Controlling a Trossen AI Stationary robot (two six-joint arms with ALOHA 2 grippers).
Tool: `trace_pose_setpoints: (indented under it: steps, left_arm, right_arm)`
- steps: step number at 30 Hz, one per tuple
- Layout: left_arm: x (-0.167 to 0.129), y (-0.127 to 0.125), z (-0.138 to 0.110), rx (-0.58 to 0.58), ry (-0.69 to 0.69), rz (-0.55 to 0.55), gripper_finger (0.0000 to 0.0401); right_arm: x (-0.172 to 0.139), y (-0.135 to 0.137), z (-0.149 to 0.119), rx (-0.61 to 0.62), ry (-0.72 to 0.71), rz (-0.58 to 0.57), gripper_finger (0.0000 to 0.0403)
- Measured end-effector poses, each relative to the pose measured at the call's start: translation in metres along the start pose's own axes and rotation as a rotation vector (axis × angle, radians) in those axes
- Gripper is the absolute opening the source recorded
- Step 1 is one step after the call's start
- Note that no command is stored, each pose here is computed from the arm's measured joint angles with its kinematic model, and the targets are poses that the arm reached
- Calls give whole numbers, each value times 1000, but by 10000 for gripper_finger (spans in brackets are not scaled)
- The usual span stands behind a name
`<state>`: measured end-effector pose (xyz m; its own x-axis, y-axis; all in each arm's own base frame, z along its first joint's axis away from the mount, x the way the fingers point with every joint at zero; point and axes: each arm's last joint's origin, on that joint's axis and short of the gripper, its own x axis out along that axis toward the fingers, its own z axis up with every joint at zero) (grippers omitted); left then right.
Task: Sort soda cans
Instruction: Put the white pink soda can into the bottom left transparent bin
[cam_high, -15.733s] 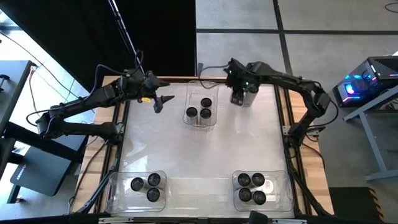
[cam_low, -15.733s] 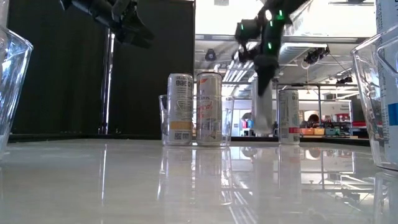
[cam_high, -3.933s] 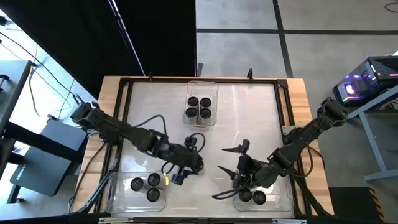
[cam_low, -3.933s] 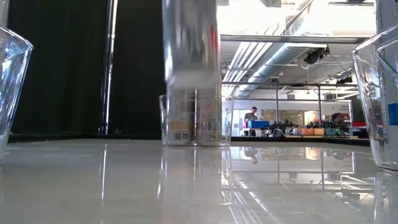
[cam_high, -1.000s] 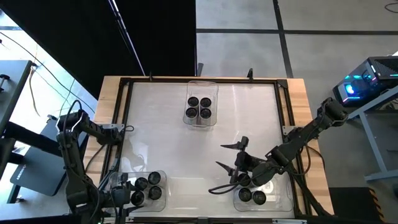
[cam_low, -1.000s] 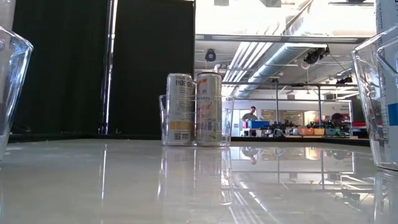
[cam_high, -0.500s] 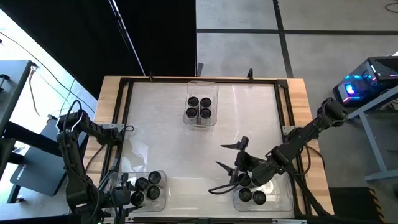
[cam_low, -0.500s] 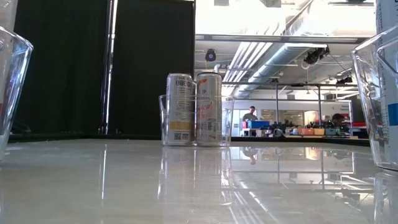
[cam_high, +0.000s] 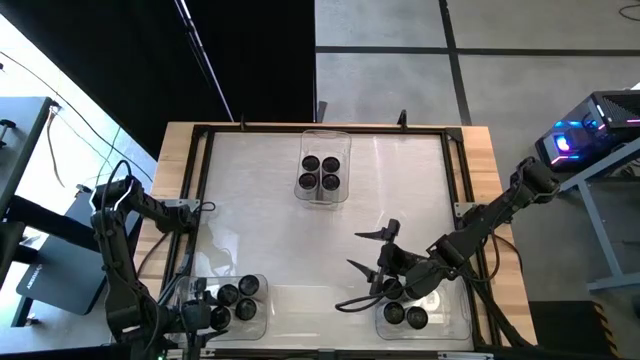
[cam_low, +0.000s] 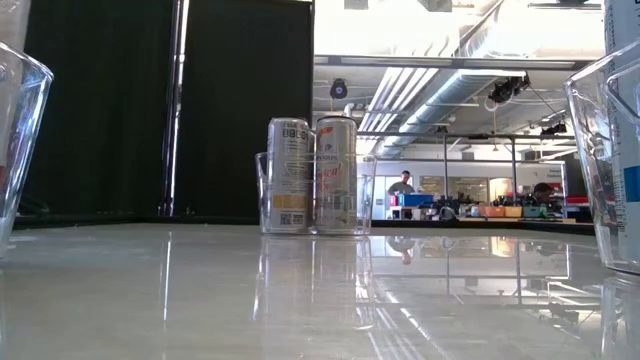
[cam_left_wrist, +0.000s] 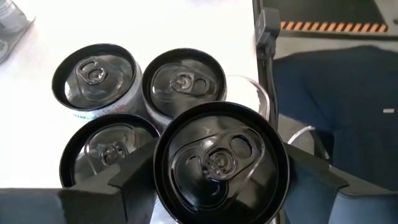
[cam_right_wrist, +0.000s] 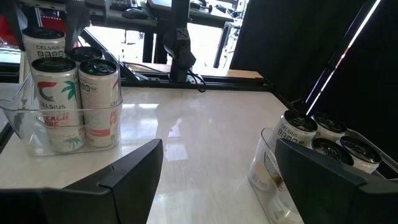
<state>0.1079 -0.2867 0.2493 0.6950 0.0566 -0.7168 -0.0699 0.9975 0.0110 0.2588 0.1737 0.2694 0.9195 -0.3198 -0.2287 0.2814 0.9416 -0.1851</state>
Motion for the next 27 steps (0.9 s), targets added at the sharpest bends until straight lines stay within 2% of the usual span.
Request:
trace_pose_setpoints:
  steps: [10,18,23,27]
  left_arm:
    - [-10,14,13,112,2,-27,258]
    - [-4,23,27,189,4,1,258]
    - [-1,22,26,184,7,8,258]
    - [9,23,15,142,25,1,258]
  right_arm:
    - [0,0,0,0,0,0,307]
    - [0,0,0,1,-1,0,307]
    - [0,0,0,2,-1,0,307]
    - [0,0,0,1,0,5,307]
